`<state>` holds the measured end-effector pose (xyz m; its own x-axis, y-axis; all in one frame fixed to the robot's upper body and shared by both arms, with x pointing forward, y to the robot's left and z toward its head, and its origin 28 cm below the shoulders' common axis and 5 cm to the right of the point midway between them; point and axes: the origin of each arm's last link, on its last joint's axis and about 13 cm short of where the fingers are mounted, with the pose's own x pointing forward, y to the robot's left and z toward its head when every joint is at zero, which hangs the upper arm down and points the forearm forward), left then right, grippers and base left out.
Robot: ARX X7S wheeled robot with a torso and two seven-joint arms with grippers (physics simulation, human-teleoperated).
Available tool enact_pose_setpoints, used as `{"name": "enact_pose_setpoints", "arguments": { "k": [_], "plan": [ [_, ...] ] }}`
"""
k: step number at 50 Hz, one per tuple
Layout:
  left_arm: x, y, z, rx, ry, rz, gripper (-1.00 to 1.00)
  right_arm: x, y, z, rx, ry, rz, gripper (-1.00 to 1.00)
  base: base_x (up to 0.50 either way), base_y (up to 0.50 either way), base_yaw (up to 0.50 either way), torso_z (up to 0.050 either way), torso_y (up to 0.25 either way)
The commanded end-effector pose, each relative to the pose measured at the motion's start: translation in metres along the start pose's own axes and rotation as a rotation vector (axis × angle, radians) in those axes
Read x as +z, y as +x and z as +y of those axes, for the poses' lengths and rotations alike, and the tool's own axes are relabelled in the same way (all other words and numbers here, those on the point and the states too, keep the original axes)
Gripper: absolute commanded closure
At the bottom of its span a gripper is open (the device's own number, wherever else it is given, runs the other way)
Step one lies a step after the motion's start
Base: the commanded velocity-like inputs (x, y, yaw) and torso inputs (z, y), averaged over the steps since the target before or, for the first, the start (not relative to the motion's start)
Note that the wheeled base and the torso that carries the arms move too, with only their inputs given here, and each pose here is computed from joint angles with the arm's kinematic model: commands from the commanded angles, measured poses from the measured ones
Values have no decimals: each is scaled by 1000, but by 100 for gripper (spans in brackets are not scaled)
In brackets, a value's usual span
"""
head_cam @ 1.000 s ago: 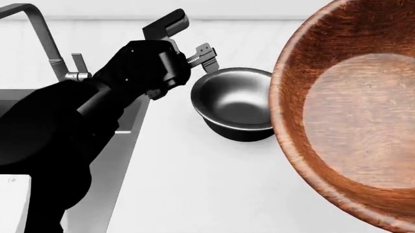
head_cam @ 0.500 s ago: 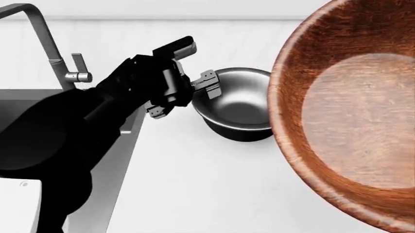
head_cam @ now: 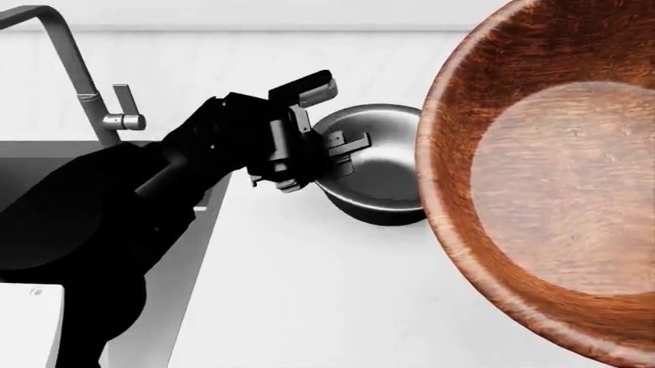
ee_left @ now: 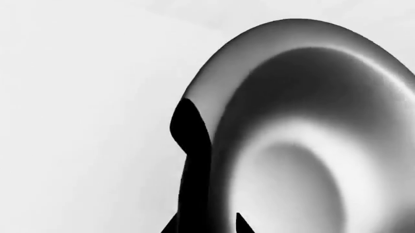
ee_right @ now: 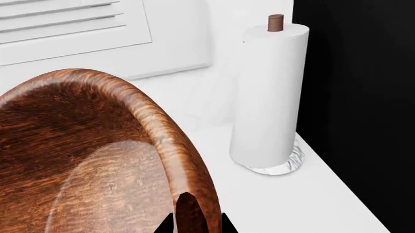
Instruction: Stack the bowls in the sink.
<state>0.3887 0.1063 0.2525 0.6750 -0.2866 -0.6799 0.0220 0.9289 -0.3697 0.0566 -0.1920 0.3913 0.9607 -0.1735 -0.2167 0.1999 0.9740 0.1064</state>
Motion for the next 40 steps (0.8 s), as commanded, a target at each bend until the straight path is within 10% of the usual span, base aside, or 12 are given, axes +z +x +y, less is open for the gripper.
{"name": "enact_pose_setpoints", "arguments": {
  "k": [1, 20, 31, 35, 38, 39, 40],
  "plan": [
    [5, -5, -6, -48, -29, -13, 100, 2, -6, -1, 6, 14, -57, 100, 0, 0, 0, 0, 0],
    [50, -94, -20, -194, -4, -409, 100, 1, -8, -4, -1, 22, -65, 100, 0, 0, 0, 1, 0],
    [3, -153, 41, -104, 1, -918, 100, 3, -5, -3, -11, -23, -79, 100, 0, 0, 0, 0, 1],
    [-12, -177, 60, -114, -30, -976, 100, 11, -8, -6, -58, 22, -205, 100, 0, 0, 0, 0, 0],
    [-23, -180, 68, -112, -34, -977, 100, 13, -2, -10, -91, -219, -277, 100, 0, 0, 0, 0, 3],
    [-27, -180, 71, -111, -37, -967, 100, 19, -12, -1, -26, -97, -316, 100, 0, 0, 0, 0, 0],
    [-29, -180, 73, -99, -28, -980, 100, 17, -5, -6, -79, -161, -312, 100, 0, 0, 0, 0, 0]
  ]
}}
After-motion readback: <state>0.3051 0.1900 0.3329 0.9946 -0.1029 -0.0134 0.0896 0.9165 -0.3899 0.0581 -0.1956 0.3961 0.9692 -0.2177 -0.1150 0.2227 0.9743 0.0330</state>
